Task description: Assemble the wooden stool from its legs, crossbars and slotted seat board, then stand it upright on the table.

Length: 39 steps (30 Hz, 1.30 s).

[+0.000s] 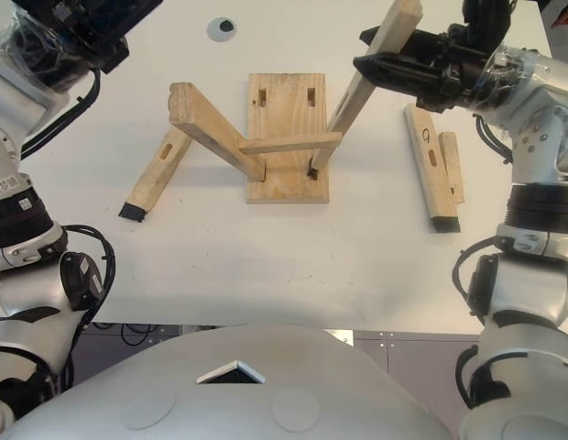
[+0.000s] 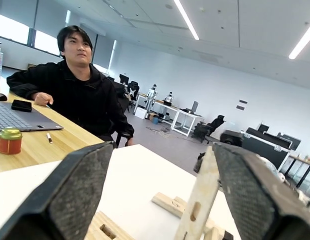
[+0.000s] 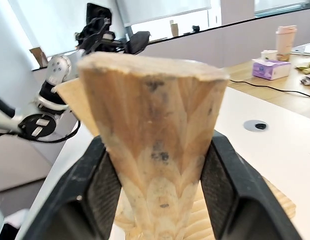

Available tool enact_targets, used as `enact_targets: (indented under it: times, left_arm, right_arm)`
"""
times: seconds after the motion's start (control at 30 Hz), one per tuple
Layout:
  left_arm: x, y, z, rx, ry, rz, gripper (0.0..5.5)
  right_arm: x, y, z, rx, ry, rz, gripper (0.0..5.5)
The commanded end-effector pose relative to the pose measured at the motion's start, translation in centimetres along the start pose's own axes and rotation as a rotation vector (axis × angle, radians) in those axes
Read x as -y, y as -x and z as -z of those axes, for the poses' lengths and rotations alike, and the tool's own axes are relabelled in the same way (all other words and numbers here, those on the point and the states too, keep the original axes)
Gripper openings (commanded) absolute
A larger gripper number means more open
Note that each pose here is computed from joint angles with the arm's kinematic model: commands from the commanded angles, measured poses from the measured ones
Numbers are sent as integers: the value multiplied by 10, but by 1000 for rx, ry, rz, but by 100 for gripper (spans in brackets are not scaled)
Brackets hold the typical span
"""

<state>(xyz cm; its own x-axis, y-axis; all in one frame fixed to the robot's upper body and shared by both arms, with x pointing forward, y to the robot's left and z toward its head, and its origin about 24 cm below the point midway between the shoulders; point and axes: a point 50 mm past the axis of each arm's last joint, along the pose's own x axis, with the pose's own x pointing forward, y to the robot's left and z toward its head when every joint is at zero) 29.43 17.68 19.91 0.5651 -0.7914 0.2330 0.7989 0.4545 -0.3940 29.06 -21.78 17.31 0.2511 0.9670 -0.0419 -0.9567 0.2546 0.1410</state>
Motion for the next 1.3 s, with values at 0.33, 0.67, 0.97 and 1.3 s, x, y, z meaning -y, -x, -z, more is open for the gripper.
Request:
enact_targets:
  times: [0.33,0.67,0.97,1.3]
  left_arm:
    - [-5,-7,-6,-174,-14,-69,363]
    - [26,-30,-20,-391,-178,29,363]
    - [91,-59,-37,-894,-534,277,363]
    - [84,-78,7,-1257,-690,432,334]
  right_arm:
    - [-23,3,-1,-189,87,-116,204]
    - [-44,-16,-11,-240,271,-158,203]
    - [-36,-15,-2,-277,267,-40,203]
    - [-34,-36,7,-276,272,-6,203]
